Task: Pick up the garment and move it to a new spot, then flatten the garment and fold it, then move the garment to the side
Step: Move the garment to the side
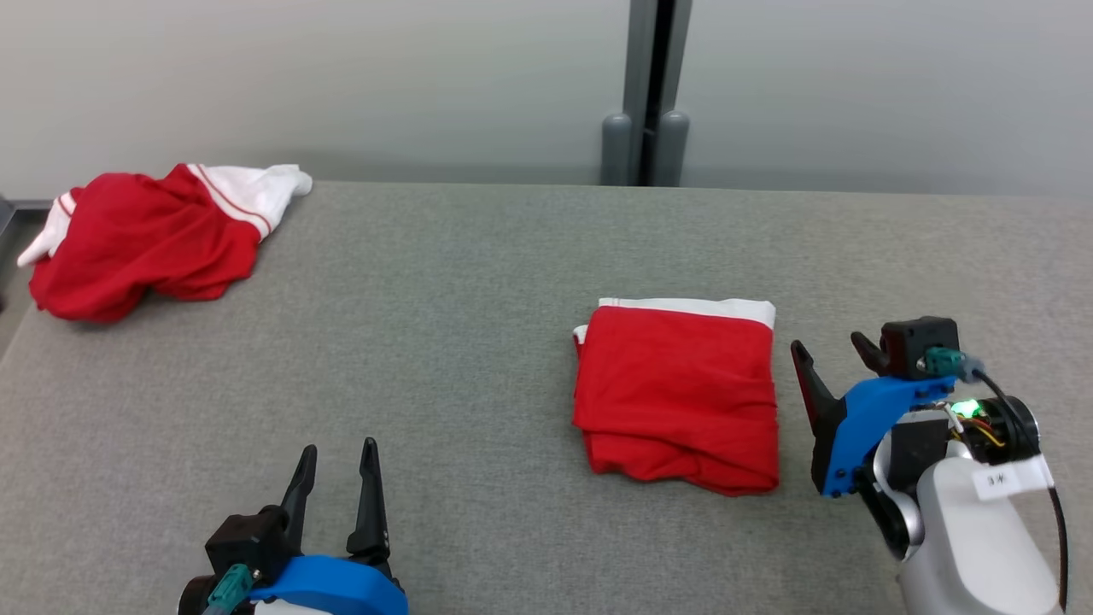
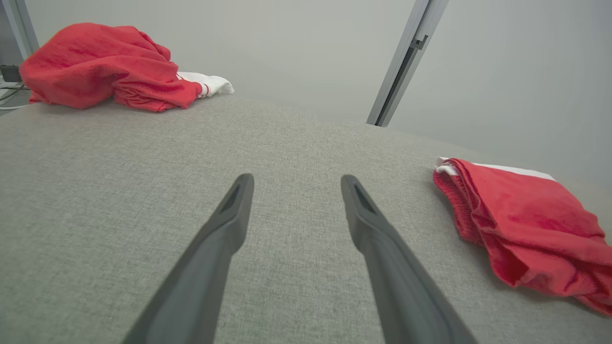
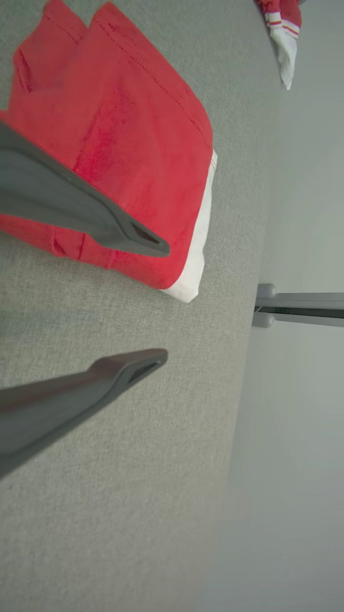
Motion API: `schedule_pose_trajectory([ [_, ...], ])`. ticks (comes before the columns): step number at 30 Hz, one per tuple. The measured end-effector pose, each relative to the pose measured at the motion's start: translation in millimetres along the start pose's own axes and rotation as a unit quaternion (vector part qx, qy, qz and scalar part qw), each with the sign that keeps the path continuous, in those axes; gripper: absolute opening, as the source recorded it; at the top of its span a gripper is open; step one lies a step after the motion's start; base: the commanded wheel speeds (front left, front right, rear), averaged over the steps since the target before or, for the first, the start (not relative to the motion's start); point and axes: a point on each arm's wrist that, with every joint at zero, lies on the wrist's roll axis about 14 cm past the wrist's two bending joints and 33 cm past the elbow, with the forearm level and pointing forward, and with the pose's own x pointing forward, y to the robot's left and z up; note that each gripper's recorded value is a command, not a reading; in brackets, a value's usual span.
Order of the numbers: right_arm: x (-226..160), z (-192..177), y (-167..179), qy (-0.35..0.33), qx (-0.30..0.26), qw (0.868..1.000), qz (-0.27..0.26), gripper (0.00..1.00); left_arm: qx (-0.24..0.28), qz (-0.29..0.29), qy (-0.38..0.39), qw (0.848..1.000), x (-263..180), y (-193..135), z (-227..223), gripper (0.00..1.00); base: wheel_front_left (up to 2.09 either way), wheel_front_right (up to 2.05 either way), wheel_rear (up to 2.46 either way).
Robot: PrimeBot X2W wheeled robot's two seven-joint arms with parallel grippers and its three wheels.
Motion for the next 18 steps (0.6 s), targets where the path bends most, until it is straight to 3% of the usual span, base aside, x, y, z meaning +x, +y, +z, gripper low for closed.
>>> schedule_pose_trajectory([
  [5, 18, -30, 7, 0.101, 0.007, 0.995, 0.018, 1.00, -0.003, 0.019, 0.003, 1.000, -1, 12, -2, 1.00, 0.00, 0.00, 0.00],
  [13, 34, -77, 41, 0.211, 0.030, 0.975, 0.067, 1.00, -0.004, 0.050, 0.016, 0.999, -3, 32, -11, 1.00, 0.00, 0.00, 0.00],
  [14, 37, -78, 42, 0.212, 0.034, 0.974, 0.069, 0.79, -0.004, 0.052, 0.017, 0.998, -3, 33, -11, 1.00, 0.00, 0.00, 0.00],
  [15, 39, -78, 44, 0.213, 0.037, 0.974, 0.072, 0.33, -0.004, 0.053, 0.017, 0.998, -2, 34, -12, 1.00, 0.00, 0.00, 0.00],
  [16, 41, -78, 45, 0.213, 0.039, 0.973, 0.074, 0.13, -0.004, 0.054, 0.019, 0.998, -2, 35, -13, 1.00, 0.00, 0.00, 0.00],
  [17, 43, -78, 46, 0.210, 0.041, 0.974, 0.076, 0.00, -0.003, 0.053, 0.021, 0.998, -1, 35, -14, 1.00, 0.00, 0.00, 0.00],
  [18, 43, -78, 47, 0.206, 0.041, 0.975, 0.077, 0.00, -0.001, 0.051, 0.023, 0.998, 0, 33, -15, 1.00, 0.00, 0.00, 0.00],
])
